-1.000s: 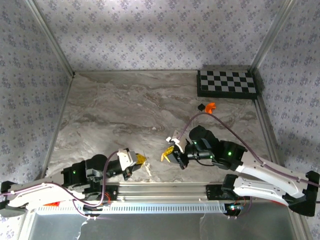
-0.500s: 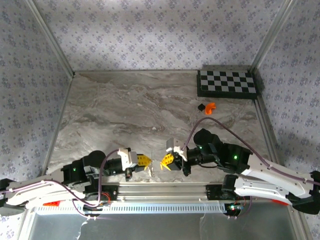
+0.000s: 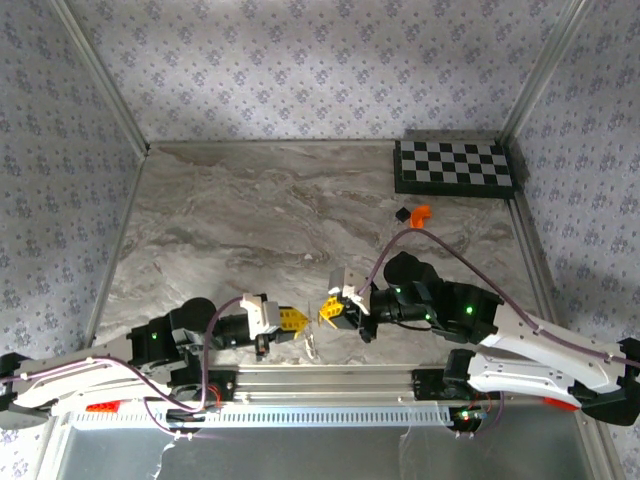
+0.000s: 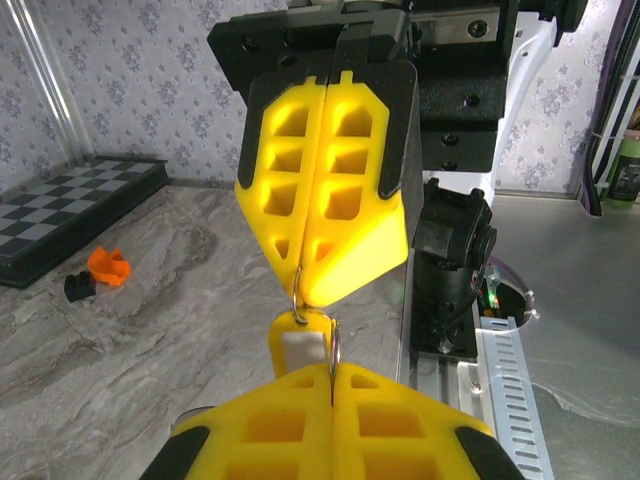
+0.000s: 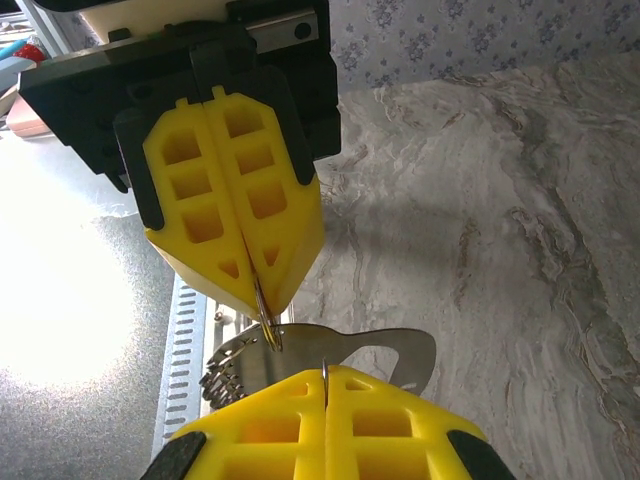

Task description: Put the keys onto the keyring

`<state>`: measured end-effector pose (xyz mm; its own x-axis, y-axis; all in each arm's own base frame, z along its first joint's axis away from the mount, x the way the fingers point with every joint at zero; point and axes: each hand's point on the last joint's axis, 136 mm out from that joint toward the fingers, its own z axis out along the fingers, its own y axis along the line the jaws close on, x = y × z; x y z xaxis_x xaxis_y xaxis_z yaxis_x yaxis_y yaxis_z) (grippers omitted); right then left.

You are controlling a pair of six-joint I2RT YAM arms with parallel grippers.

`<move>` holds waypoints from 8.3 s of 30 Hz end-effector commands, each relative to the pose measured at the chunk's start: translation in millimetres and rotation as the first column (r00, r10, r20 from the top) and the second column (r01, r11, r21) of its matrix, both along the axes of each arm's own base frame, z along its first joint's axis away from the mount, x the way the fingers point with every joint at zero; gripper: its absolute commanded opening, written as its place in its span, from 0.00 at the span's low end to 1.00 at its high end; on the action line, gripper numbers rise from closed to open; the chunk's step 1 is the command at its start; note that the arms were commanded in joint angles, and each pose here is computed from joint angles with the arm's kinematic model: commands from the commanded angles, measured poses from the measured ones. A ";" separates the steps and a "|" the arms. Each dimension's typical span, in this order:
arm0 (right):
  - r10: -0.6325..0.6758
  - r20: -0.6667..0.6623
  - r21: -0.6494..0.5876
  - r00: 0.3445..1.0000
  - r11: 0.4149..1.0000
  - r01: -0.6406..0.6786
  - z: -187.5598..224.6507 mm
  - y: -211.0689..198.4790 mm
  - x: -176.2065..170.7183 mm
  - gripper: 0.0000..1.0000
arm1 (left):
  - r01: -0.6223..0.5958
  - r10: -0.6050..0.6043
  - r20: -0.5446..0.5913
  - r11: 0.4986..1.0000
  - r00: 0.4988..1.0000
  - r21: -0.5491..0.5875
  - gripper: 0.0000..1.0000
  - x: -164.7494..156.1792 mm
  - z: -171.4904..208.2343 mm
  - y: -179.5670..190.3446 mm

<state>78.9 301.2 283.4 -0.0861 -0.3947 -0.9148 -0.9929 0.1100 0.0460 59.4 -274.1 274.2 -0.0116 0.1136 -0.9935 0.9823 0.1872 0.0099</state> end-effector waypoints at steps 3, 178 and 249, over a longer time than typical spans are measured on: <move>0.006 0.020 0.033 1.000 0.999 -0.007 15.5 -0.2 -0.6 0.00 | -0.001 0.004 0.032 0.994 0.999 -0.106 0.00 1.3 35.8 -0.8; 0.069 0.059 -0.098 0.996 0.993 -0.063 -11.3 32.4 -13.2 0.00 | -0.127 0.116 0.068 0.973 0.991 0.195 0.00 24.6 8.8 4.2; -0.067 0.081 0.174 0.994 0.983 0.052 27.1 -6.5 -5.0 0.37 | -0.076 0.078 0.007 0.989 0.997 -0.129 0.00 14.5 50.2 -1.7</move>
<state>76.7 298.6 299.1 0.0486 -0.2944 -0.9544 -0.9790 0.1755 -0.1040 78.9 -278.2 294.9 -0.0526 0.0943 -0.9941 0.9567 0.2901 -0.0231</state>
